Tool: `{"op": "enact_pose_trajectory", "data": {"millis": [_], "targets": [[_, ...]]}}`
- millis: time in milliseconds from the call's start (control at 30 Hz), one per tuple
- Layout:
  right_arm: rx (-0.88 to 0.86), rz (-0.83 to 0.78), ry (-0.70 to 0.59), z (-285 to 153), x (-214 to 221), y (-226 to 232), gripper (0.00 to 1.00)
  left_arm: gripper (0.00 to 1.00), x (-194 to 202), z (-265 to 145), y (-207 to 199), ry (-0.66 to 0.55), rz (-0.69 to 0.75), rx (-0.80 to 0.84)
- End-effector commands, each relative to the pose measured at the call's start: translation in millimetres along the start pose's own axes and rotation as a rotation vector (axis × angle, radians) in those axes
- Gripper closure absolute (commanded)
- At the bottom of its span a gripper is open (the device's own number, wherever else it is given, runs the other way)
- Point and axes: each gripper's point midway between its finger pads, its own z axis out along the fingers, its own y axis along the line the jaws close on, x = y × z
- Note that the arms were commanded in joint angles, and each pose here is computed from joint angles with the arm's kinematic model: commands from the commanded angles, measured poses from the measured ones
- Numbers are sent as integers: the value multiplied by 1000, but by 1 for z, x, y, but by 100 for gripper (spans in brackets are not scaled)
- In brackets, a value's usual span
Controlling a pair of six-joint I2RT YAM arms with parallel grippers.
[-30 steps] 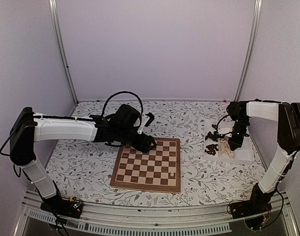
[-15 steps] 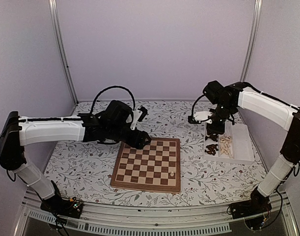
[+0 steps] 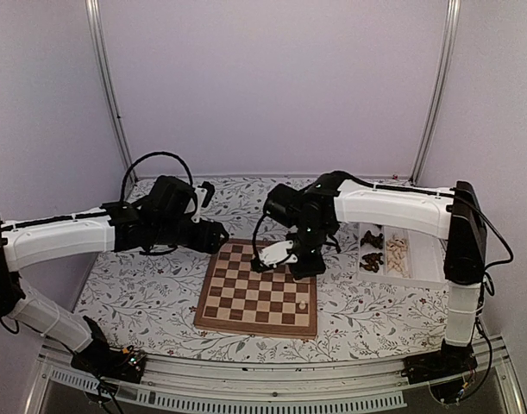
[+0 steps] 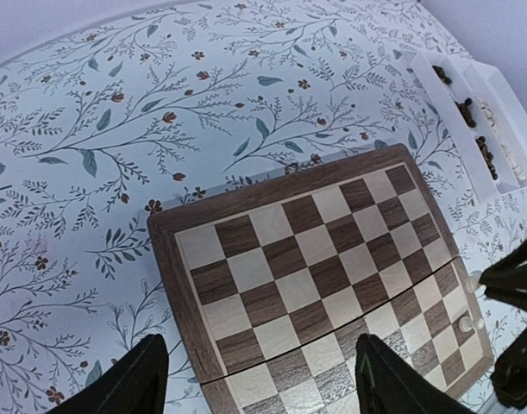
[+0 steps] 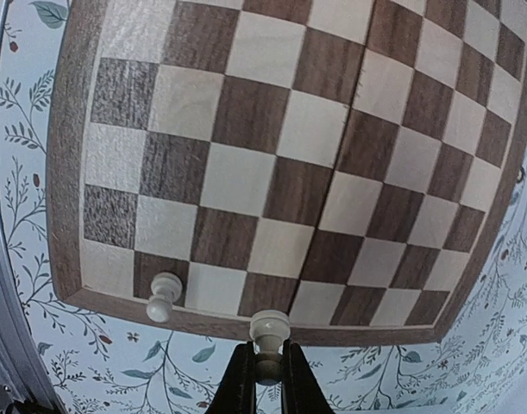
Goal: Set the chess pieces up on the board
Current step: Place the chess piece on the chessboard.
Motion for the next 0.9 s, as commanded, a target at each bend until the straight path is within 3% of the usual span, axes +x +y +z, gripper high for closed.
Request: {"op": "enact_pose_trajectory", "data": {"millis": [0, 300, 433, 600, 867], "targets": [[-70, -40, -17, 14, -26, 24, 99, 24, 1, -11, 23, -17, -50, -57], [-157, -54, 1, 46, -36, 43, 96, 24, 3, -17, 35, -28, -62, -72], [-162, -50, -15, 44, -41, 44, 80, 23, 4, -16, 34, -21, -55, -64], [-148, -39, -90, 20, -47, 40, 66, 24, 8, -13, 28, -1, -48, -33], [-162, 127, -287, -51, -18, 8, 64, 29, 12, -10, -28, 29, 56, 185]]}}
